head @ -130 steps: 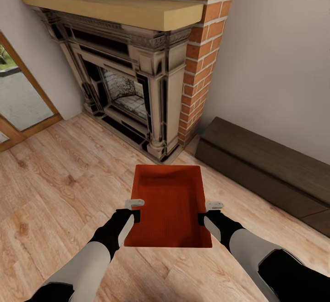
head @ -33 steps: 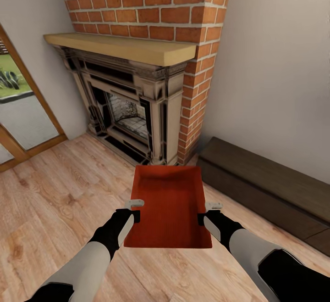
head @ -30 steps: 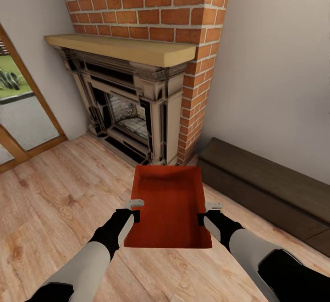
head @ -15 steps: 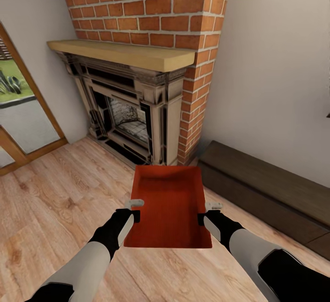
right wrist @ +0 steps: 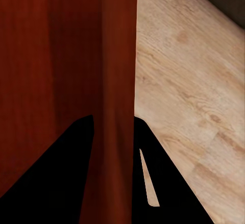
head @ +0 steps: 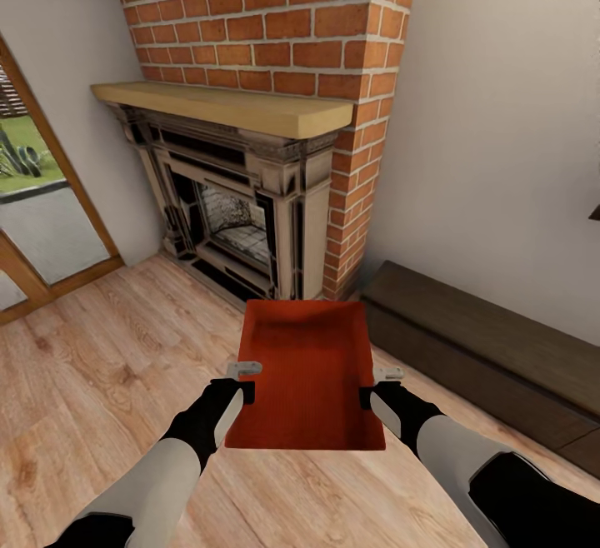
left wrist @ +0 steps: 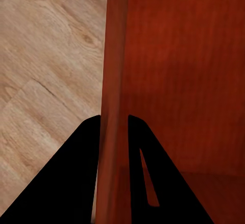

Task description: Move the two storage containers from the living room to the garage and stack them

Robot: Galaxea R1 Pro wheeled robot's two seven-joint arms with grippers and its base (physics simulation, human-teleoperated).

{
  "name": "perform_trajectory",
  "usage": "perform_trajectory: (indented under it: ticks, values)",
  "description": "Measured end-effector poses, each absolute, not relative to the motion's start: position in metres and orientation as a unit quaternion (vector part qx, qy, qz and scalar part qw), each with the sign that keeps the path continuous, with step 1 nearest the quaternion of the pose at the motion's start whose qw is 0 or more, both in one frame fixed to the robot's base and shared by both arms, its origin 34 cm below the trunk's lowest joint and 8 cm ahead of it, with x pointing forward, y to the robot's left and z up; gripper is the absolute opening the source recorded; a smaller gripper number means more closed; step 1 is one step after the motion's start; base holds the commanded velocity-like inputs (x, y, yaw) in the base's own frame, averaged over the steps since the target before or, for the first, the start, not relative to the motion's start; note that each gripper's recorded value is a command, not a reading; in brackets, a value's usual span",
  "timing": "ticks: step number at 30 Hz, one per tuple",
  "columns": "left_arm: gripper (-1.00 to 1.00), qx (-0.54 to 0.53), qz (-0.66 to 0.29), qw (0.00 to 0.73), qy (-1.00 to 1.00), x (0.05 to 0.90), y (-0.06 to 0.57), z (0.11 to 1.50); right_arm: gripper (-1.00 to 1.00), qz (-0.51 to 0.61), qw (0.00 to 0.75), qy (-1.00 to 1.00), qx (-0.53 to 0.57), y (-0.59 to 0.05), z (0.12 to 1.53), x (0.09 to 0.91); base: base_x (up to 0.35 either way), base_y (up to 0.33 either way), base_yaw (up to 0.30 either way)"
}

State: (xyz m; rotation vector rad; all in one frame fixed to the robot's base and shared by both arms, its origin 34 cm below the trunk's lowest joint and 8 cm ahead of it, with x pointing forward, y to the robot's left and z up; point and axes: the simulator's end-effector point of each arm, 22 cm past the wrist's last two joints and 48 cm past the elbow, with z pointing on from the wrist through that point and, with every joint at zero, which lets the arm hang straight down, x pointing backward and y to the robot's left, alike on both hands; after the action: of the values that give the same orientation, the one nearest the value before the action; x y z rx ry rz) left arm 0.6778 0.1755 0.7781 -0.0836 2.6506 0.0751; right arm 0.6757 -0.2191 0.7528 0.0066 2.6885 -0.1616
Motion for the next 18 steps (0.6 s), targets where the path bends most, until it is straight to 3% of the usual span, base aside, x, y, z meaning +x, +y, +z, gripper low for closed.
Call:
perform_trajectory:
  ticks: [18]
  values:
    - [-1.00,-0.031,0.027,0.256,0.966,0.684,0.175,0.795,-1.00,-0.058,0.237,0.970,0.003,-0.219,0.769,0.683,0.000,0.000,0.000]
